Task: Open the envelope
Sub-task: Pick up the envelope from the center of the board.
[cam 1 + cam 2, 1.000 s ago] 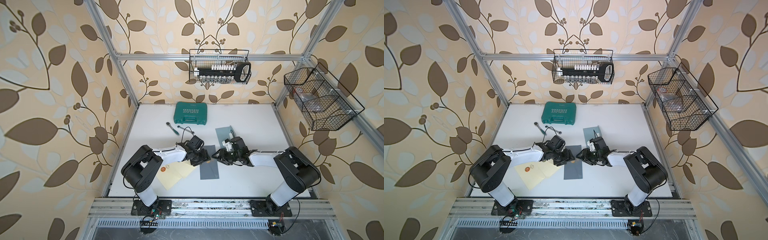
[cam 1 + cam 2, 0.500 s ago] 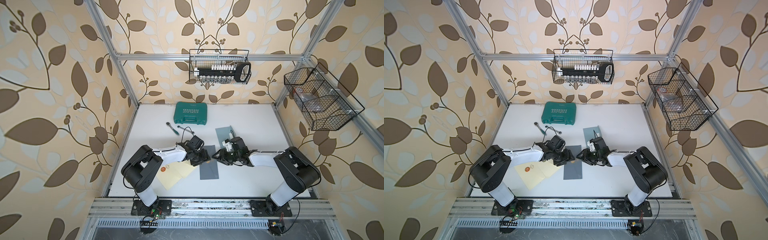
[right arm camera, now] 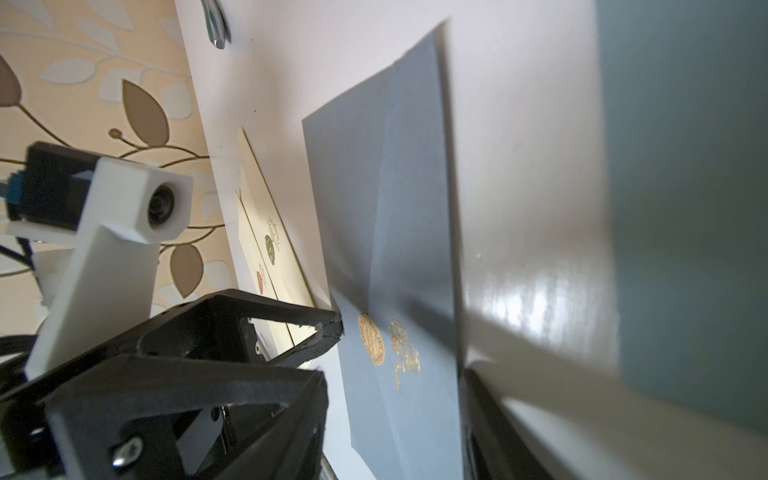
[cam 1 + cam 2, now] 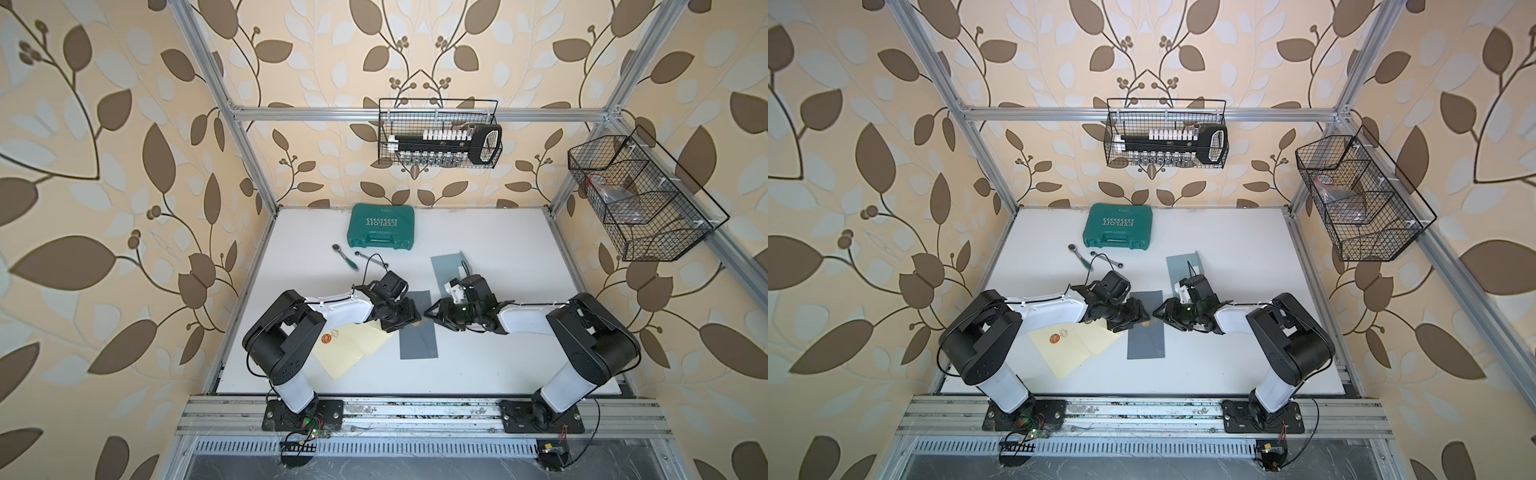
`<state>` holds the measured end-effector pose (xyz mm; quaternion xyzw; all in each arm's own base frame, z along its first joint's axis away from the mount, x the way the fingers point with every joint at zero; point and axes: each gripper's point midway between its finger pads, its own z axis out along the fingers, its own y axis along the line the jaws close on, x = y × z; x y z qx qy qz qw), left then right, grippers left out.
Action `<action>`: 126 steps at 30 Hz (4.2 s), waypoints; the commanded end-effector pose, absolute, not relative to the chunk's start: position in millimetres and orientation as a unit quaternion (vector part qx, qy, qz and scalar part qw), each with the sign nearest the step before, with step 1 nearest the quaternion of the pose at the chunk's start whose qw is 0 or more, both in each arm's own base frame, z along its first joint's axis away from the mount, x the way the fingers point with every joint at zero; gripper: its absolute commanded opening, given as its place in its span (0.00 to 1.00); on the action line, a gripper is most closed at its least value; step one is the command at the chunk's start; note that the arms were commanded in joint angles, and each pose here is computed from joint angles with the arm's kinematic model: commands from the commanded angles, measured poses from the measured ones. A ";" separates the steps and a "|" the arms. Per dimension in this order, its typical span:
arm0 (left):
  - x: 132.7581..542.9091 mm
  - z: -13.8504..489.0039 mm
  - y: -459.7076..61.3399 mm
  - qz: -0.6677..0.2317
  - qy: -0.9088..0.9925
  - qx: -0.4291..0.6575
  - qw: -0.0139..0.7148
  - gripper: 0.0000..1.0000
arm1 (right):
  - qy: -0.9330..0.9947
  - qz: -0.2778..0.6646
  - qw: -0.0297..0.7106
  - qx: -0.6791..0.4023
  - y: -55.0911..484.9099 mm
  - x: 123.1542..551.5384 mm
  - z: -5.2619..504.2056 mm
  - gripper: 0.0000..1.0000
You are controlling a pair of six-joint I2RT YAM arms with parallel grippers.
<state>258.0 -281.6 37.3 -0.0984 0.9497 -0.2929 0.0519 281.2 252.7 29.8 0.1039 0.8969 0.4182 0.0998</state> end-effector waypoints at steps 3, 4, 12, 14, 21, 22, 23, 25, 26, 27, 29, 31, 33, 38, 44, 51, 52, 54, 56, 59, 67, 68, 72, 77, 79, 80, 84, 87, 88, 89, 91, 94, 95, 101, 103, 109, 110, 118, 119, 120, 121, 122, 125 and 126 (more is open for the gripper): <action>254.4 31.5 -282.9 -0.278 0.955 -0.090 0.047 0.65 | 0.893 0.429 0.091 0.103 252.5 274.3 20.7 0.51; 254.5 31.3 -282.8 -0.278 0.955 -0.091 0.047 0.65 | 0.891 0.432 0.091 0.102 253.5 274.1 21.6 0.51; 254.4 31.2 -282.8 -0.278 0.955 -0.091 0.048 0.64 | 0.875 0.463 0.102 0.092 260.3 275.9 29.5 0.51; 254.5 31.2 -282.5 -0.278 0.955 -0.093 0.048 0.64 | 0.873 0.468 0.103 0.092 260.8 276.3 29.5 0.50; 255.0 33.2 -280.8 -0.278 0.954 -0.096 0.053 0.58 | 0.882 0.450 0.098 0.104 254.5 274.3 18.5 0.46; 255.2 34.9 -279.9 -0.277 0.954 -0.097 0.056 0.58 | 0.883 0.447 0.099 0.105 253.7 274.4 18.4 0.46; 255.9 37.0 -278.7 -0.276 0.954 -0.097 0.061 0.58 | 0.885 0.442 0.100 0.106 252.0 274.1 17.5 0.46; 256.9 42.7 -277.4 -0.278 0.953 -0.097 0.070 0.58 | 0.889 0.434 0.101 0.106 249.5 274.4 17.1 0.46; 257.4 44.8 -276.2 -0.278 0.953 -0.097 0.075 0.58 | 0.890 0.432 0.102 0.106 249.2 274.4 17.1 0.46; 257.7 47.3 -276.3 -0.279 0.952 -0.095 0.078 0.59 | 0.890 0.431 0.102 0.107 248.4 274.6 17.1 0.46; 257.9 48.7 -275.6 -0.279 0.952 -0.094 0.080 0.59 | 0.890 0.432 0.101 0.107 248.9 274.2 17.6 0.46; 258.0 48.5 -274.8 -0.276 0.953 -0.096 0.080 0.59 | 0.890 0.432 0.101 0.107 249.1 274.4 17.9 0.46; 257.6 48.0 -273.5 -0.275 0.953 -0.096 0.081 0.60 | 0.890 0.432 0.101 0.106 249.0 273.8 18.0 0.47; 257.2 47.0 -270.2 -0.265 0.956 -0.096 0.084 0.61 | 0.889 0.433 0.101 0.105 249.6 274.5 19.6 0.47; 255.9 42.0 -265.5 -0.253 0.959 -0.102 0.081 0.60 | 0.890 0.432 0.097 0.105 249.8 273.1 18.2 0.47; 253.6 35.1 -263.4 -0.243 0.962 -0.103 0.073 0.60 | 0.890 0.433 0.094 0.105 250.7 273.0 17.3 0.48; 253.4 33.5 -262.8 -0.239 0.963 -0.103 0.071 0.60 | 0.891 0.432 0.093 0.105 250.5 272.5 16.6 0.47; 252.8 31.2 -261.9 -0.235 0.964 -0.101 0.068 0.60 | 0.891 0.432 0.091 0.104 251.4 273.2 15.4 0.48; 251.6 28.8 -262.4 -0.235 0.964 -0.100 0.065 0.59 | 0.891 0.433 0.085 0.104 252.5 272.7 12.3 0.47; 249.6 26.8 -263.7 -0.236 0.965 -0.100 0.063 0.58 | 0.889 0.439 0.084 0.104 254.3 272.7 11.8 0.47; 248.1 22.9 -266.6 -0.237 0.965 -0.096 0.057 0.57 | 0.884 0.450 0.087 0.097 258.1 273.6 17.5 0.47; 248.3 22.5 -266.7 -0.237 0.965 -0.096 0.057 0.56 | 0.883 0.450 0.089 0.098 257.7 274.3 18.3 0.48; 248.4 22.9 -269.0 -0.241 0.964 -0.093 0.057 0.56 | 0.883 0.451 0.094 0.094 257.5 274.8 21.6 0.47; 246.7 18.9 -272.7 -0.246 0.963 -0.093 0.050 0.56 | 0.877 0.464 0.089 0.088 263.8 274.2 24.6 0.47; 246.1 18.6 -274.2 -0.247 0.963 -0.091 0.049 0.56 | 0.876 0.466 0.087 0.086 265.3 273.8 23.9 0.47; 246.3 18.3 -274.7 -0.248 0.963 -0.091 0.049 0.56 | 0.876 0.467 0.087 0.086 265.8 273.6 24.1 0.47; 246.3 17.1 -275.8 -0.249 0.963 -0.091 0.047 0.55 | 0.876 0.467 0.085 0.087 266.0 273.1 22.8 0.46; 246.4 19.0 -275.2 -0.248 0.963 -0.090 0.051 0.54 | 0.876 0.466 0.086 0.089 265.3 273.3 22.6 0.41; 247.3 21.3 -274.6 -0.248 0.963 -0.091 0.054 0.54 | 0.877 0.463 0.087 0.090 264.3 273.3 21.8 0.41; 247.7 23.5 -274.6 -0.250 0.962 -0.091 0.057 0.54 | 0.879 0.461 0.086 0.091 263.6 273.1 20.8 0.41; 249.0 30.5 -274.6 -0.254 0.961 -0.089 0.065 0.54 | 0.882 0.454 0.087 0.094 261.8 273.2 18.8 0.41; 251.6 41.4 -272.1 -0.256 0.959 -0.087 0.083 0.54 | 0.883 0.452 0.087 0.096 260.8 273.0 18.1 0.41; 252.7 44.4 -271.0 -0.255 0.959 -0.087 0.089 0.55 | 0.883 0.452 0.086 0.096 260.8 272.5 17.9 0.41; 253.4 44.7 -259.5 -0.229 0.964 -0.090 0.102 0.56 | 0.883 0.452 0.086 0.096 260.9 273.2 17.7 0.42; 252.5 41.3 -259.3 -0.227 0.965 -0.090 0.099 0.56 | 0.883 0.452 0.085 0.097 260.7 273.1 17.4 0.41; 251.4 33.6 -255.9 -0.215 0.967 -0.095 0.094 0.56 | 0.883 0.451 0.084 0.096 261.1 272.7 17.4 0.42; 251.1 32.1 -255.3 -0.213 0.968 -0.094 0.093 0.56 | 0.883 0.452 0.084 0.096 260.9 272.6 17.4 0.42; 247.9 20.5 -261.9 -0.216 0.970 -0.090 0.068 0.56 | 0.882 0.454 0.083 0.094 262.6 272.7 18.2 0.42; 247.5 18.7 -262.5 -0.216 0.970 -0.091 0.065 0.56 | 0.882 0.455 0.083 0.093 262.7 272.6 18.2 0.42; 246.7 17.8 -264.2 -0.219 0.970 -0.090 0.062 0.56 | 0.881 0.456 0.082 0.093 262.9 272.5 18.5 0.43; 246.3 16.6 -265.6 -0.222 0.969 -0.090 0.060 0.56 | 0.881 0.457 0.083 0.092 263.1 272.9 19.2 0.43; 246.5 16.9 -267.8 -0.226 0.968 -0.088 0.059 0.55 | 0.880 0.458 0.084 0.090 264.1 272.6 19.9 0.42; 245.7 15.6 -268.8 -0.225 0.969 -0.088 0.057 0.54 | 0.879 0.460 0.085 0.089 264.9 273.3 21.2 0.42; 245.8 15.5 -268.6 -0.225 0.969 -0.088 0.058 0.54 | 0.879 0.460 0.085 0.089 265.1 273.3 21.2 0.42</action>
